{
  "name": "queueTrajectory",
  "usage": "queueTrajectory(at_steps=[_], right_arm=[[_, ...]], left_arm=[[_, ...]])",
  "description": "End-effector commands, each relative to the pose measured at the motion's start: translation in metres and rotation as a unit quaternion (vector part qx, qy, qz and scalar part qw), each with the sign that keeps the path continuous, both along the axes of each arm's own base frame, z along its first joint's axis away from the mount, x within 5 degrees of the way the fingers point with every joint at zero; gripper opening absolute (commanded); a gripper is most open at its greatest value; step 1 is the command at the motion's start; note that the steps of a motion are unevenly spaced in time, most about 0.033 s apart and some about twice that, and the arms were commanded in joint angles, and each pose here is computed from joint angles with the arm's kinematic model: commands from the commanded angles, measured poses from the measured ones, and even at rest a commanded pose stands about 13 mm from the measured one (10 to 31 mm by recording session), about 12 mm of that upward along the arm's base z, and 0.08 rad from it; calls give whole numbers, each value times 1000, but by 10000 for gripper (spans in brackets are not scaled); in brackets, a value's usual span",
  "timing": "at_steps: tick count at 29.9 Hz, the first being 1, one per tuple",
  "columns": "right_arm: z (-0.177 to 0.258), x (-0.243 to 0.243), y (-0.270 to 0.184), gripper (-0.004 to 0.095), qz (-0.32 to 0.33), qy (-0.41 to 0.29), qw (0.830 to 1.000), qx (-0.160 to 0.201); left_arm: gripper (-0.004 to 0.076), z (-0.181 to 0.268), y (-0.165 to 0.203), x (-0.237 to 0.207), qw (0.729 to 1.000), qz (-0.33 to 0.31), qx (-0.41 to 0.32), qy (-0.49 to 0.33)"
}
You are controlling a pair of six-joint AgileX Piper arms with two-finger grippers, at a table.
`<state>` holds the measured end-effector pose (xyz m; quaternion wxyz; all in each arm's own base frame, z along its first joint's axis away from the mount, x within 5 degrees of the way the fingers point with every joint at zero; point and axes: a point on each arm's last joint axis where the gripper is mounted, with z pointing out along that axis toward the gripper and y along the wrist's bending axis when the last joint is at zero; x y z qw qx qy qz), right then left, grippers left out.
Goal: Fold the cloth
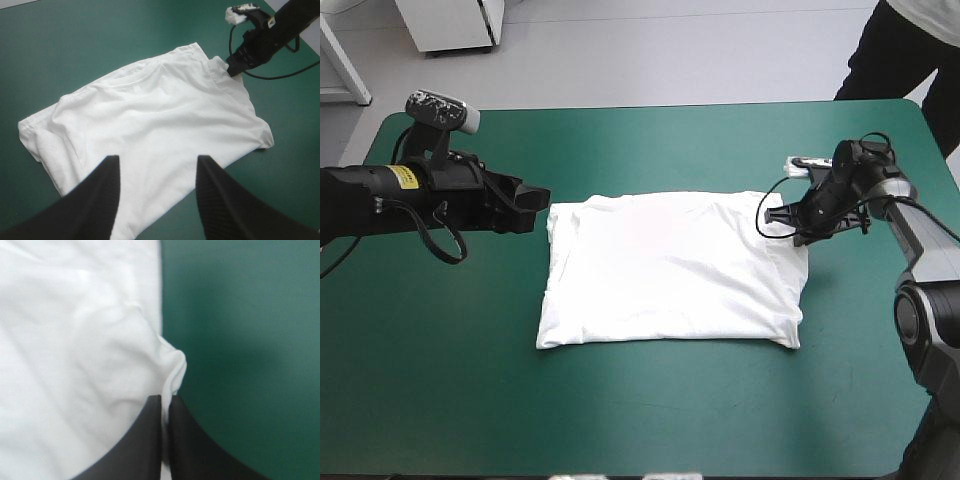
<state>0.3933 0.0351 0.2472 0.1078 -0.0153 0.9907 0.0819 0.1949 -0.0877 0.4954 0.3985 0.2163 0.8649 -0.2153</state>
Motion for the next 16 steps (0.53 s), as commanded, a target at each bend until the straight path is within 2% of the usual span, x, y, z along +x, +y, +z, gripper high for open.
queueTrajectory(at_steps=[1,8,16], right_arm=[[53,-14,23,-13,35,-64,997,27],[40,-16,84,-13,110,-77,990,29],[-5,-4,106,-12,149,-42,988,-3]], left_arm=[[353,13,0,-10,1000,-8,-20,-22],[353,12,0,-11,1000,-11,-18,-17],[353,11,0,-12,1000,-13,-14,-13]])
